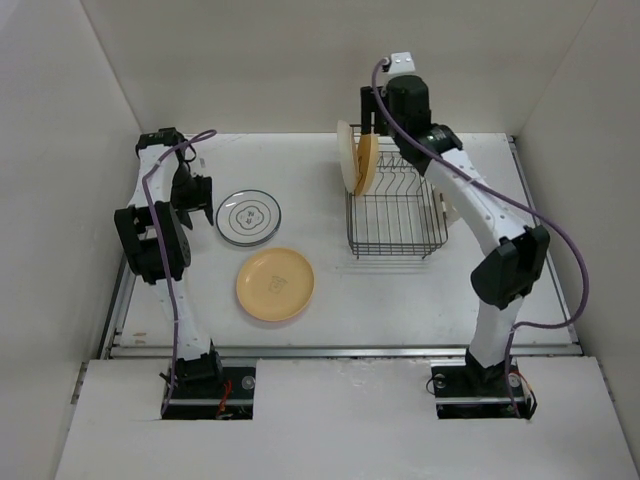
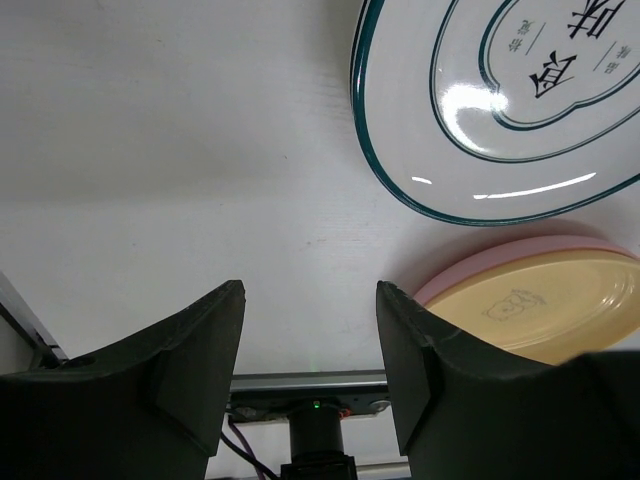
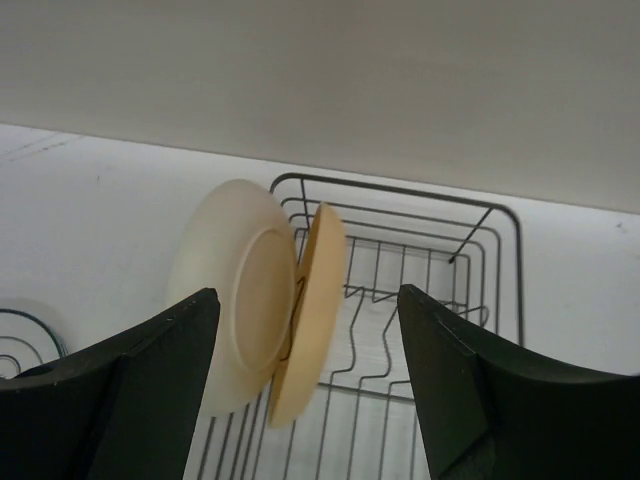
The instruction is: Unload the plates from the dish rack
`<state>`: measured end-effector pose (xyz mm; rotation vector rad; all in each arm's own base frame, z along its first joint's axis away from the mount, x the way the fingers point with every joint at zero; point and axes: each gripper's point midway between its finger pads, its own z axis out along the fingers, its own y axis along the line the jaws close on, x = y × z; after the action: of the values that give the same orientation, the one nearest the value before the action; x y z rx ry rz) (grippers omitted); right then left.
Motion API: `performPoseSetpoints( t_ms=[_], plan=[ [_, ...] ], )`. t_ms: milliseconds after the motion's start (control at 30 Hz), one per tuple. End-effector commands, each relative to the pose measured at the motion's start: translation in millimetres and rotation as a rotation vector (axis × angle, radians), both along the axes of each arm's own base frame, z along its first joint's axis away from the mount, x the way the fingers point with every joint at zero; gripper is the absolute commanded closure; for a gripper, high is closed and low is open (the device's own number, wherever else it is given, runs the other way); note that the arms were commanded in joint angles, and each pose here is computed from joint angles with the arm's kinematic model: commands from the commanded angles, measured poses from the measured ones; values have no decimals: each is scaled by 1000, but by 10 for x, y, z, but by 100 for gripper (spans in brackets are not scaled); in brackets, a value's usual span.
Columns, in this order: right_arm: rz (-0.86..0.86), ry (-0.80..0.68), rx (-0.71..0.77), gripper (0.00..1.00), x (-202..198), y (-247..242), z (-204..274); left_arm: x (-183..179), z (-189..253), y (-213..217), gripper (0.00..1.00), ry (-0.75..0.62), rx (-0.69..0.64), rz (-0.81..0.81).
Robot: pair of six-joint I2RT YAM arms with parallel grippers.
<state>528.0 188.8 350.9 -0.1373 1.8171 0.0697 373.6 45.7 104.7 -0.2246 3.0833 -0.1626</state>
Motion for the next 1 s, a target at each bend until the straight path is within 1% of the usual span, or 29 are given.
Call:
performPoseSetpoints(
  t_ms=[0, 33, 67, 133, 233, 267, 333, 367, 400, 433, 533, 567, 600, 633, 667, 800, 833, 933, 967],
  plan=[
    [-159, 155, 7, 22, 90, -67, -625, -45, 392, -12, 48, -82, 15, 5],
    [-237, 180, -17, 22, 100, -122, -742, -70, 364, -16, 48, -70, 13, 5],
    [-288, 189, 16, 22, 113, -148, -793, -74, 401, -17, 48, -80, 15, 5],
    [-344, 186, 23, 24, 124, -215, -822, -134, 379, -27, 48, -65, 12, 5],
    [-356, 215, 28, 27, 174, -180, -1021, -166, 390, -16, 48, -64, 21, 6],
    [-358, 234, 13, 27, 203, -166, -1154, -188, 366, -20, 48, -53, 20, 6],
    [-339, 256, 12, 27, 247, -105, -1278, -191, 396, -21, 48, -62, 21, 6],
    [-308, 253, 13, 29, 290, -46, -1287, -191, 396, -21, 48, -62, 21, 6],
    [-303, 258, -4, 33, 311, -41, -1362, -191, 396, -21, 48, -62, 21, 6],
    [-300, 263, -16, 43, 337, -31, -1433, -194, 395, -5, 48, -61, 30, 6],
    [-306, 268, -33, 65, 341, -49, -1455, -194, 395, -5, 48, -61, 30, 6],
    [-313, 252, -27, 77, 327, -71, -1356, -194, 395, -5, 48, -61, 30, 6],
    [-320, 238, -22, 79, 323, -89, -1310, -199, 424, 11, 48, -68, 41, 7],
    [-304, 208, -12, 80, 285, -43, -1151, -199, 425, 11, 48, -68, 41, 7],
    [-309, 186, -30, 83, 275, -85, -1066, -203, 423, 34, 48, -66, 54, 8],
    [-382, 84, -47, 100, 218, -173, -639, -175, 421, 39, 48, -69, 55, 8],
    [-431, 57, -58, 100, 171, -231, -485, -150, 449, 47, 48, -82, 58, -1],
    [-511, 14, -131, 100, 68, -291, -288, -132, 471, 51, 48, -91, 59, 0],
    [-527, 16, -167, 100, 51, -291, -323, -132, 472, 51, 48, -91, 59, 0]
  ],
)
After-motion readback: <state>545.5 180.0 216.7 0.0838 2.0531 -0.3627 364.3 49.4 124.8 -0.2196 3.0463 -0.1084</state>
